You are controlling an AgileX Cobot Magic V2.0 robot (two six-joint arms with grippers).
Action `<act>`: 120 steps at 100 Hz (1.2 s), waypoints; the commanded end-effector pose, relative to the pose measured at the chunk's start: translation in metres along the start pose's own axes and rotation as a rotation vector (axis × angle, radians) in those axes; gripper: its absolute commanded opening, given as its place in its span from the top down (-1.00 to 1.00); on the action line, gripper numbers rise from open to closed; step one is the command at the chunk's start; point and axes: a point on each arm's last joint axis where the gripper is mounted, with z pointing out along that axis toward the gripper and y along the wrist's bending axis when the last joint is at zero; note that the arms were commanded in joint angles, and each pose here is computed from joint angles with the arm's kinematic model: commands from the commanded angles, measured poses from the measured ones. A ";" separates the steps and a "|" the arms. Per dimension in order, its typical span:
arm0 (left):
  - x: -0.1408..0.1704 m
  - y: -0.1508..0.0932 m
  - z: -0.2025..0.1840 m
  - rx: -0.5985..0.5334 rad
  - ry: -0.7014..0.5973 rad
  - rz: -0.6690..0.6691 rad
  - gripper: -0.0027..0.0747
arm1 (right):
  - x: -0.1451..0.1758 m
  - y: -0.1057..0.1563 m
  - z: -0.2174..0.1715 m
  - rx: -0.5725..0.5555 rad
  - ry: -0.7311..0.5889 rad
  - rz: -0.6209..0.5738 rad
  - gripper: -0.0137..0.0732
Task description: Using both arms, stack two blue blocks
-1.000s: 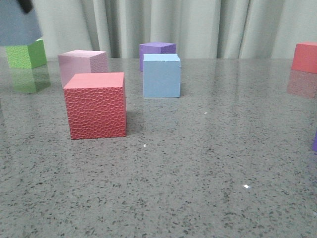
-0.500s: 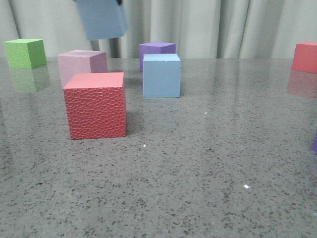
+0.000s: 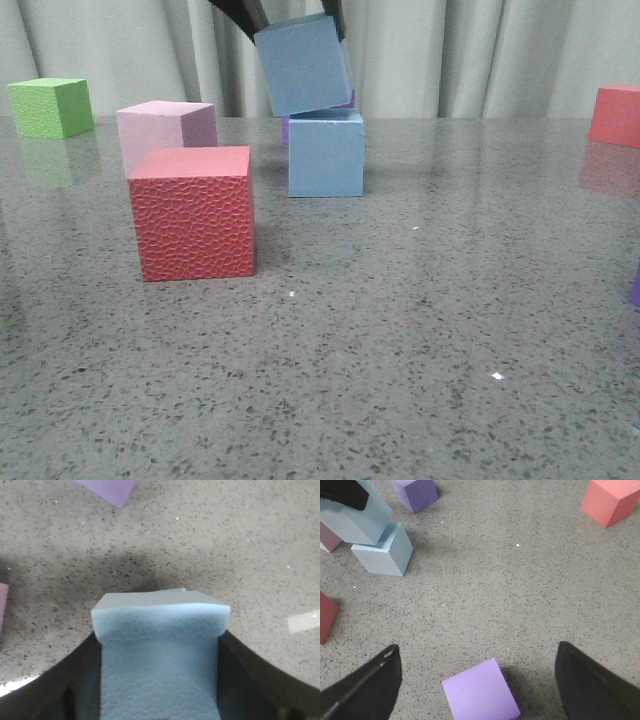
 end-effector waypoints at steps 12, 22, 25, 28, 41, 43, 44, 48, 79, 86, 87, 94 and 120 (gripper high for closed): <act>0.004 -0.013 -0.036 0.065 -0.048 0.008 0.42 | -0.012 0.001 -0.006 -0.015 -0.106 -0.008 -0.74; 0.004 -0.013 -0.036 0.055 -0.053 0.013 0.42 | -0.012 0.001 -0.006 -0.015 -0.106 -0.008 -0.74; 0.004 -0.013 -0.036 0.051 -0.055 0.015 0.42 | -0.012 0.001 -0.006 -0.015 -0.106 -0.008 -0.74; 0.004 -0.013 -0.036 0.052 -0.057 0.015 0.42 | -0.012 0.001 -0.006 -0.015 -0.106 -0.008 -0.74; 0.004 -0.014 -0.036 0.065 -0.052 0.011 0.42 | -0.013 0.001 -0.006 -0.017 -0.111 -0.008 -0.74; 0.004 -0.014 -0.036 0.067 -0.051 0.010 0.42 | -0.013 0.001 -0.006 -0.017 -0.111 -0.008 -0.74; 0.004 -0.014 -0.036 0.067 -0.051 0.010 0.41 | -0.013 0.001 -0.006 -0.017 -0.111 -0.008 -0.74; 0.004 -0.014 -0.036 0.067 -0.050 0.010 0.41 | -0.013 0.001 -0.006 -0.017 -0.111 -0.008 -0.74; 0.004 -0.015 -0.036 0.076 -0.050 0.014 -0.11 | -0.013 0.001 -0.006 -0.017 -0.111 -0.008 -0.74; 0.004 -0.015 -0.036 0.079 -0.051 0.014 -0.25 | -0.013 0.001 -0.006 -0.017 -0.111 -0.008 -0.74; 0.004 -0.015 -0.036 0.079 -0.051 0.014 -0.27 | -0.013 0.001 -0.006 -0.017 -0.111 -0.008 -0.74; 0.004 -0.015 -0.036 0.079 -0.051 0.014 -0.40 | -0.013 0.001 -0.006 -0.017 -0.111 -0.008 -0.74; 0.005 -0.017 -0.036 0.093 -0.042 0.009 -0.46 | -0.013 0.001 -0.006 -0.017 -0.111 -0.008 -0.74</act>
